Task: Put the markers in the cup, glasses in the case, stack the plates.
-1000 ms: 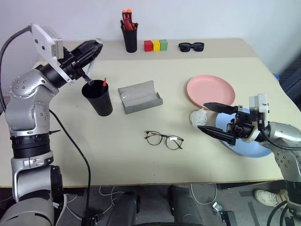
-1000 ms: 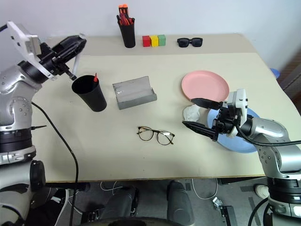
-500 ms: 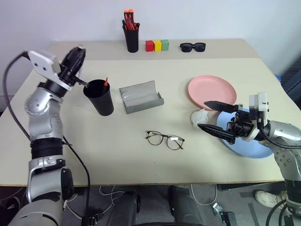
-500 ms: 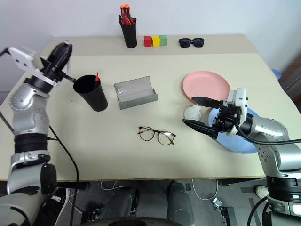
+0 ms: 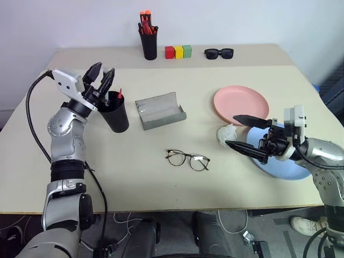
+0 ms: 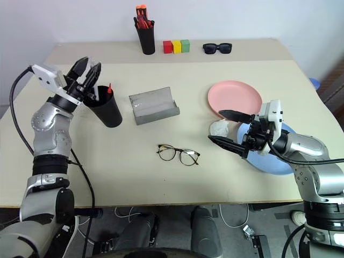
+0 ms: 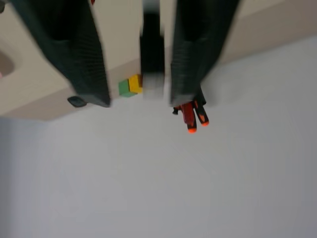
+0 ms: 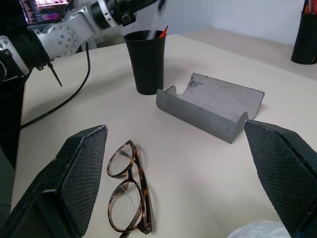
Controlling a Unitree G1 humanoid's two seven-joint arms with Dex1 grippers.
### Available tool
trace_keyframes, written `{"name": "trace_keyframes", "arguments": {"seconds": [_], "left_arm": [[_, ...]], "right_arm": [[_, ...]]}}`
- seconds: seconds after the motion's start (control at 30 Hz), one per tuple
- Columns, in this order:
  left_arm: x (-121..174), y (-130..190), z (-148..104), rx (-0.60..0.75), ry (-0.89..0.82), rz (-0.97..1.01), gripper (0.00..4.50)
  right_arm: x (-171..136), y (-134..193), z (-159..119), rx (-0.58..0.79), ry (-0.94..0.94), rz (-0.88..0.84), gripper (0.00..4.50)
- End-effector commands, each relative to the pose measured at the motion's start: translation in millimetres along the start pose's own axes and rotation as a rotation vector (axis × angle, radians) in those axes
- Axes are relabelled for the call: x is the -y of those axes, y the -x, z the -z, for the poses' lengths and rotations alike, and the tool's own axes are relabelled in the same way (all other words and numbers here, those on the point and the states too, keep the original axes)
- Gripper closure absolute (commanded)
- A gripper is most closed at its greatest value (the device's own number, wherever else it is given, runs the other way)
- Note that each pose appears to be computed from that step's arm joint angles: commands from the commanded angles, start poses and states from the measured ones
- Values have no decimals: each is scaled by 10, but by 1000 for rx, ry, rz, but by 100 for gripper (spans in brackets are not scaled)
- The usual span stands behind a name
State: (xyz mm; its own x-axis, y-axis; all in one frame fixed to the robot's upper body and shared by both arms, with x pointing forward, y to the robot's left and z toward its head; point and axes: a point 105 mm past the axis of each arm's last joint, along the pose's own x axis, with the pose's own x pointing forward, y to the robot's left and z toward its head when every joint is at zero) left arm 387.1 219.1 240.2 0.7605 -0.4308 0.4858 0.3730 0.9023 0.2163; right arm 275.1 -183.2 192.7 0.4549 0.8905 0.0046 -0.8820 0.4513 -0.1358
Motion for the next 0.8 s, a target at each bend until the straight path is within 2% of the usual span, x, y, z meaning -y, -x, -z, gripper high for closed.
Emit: {"name": "trace_keyframes", "arguments": {"seconds": [0.03,0.07,0.1,0.27,0.47,0.53,0.67,0.8], "left_arm": [[-53,-13,-171,53,-12,-6,61],[-54,-15,-187,55,-12,-5,8],[-55,-17,-197,57,-12,-4,3],[56,-77,-301,63,44,53,3],[678,-242,-314,-46,177,291,3],[910,-273,-241,-127,167,379,3],[1105,-266,58,-328,125,455,3],[1236,-342,140,-365,170,487,3]], "right_arm": [[-8,-8,-87,24,43,1,0],[-6,-11,-86,24,43,1,0],[-5,-13,-85,24,43,1,0],[2,-19,-90,26,46,0,0],[40,-4,-76,18,52,11,0],[100,57,-63,3,62,37,0],[191,171,-53,-32,85,68,0],[205,211,-48,-40,96,85,0]]}}
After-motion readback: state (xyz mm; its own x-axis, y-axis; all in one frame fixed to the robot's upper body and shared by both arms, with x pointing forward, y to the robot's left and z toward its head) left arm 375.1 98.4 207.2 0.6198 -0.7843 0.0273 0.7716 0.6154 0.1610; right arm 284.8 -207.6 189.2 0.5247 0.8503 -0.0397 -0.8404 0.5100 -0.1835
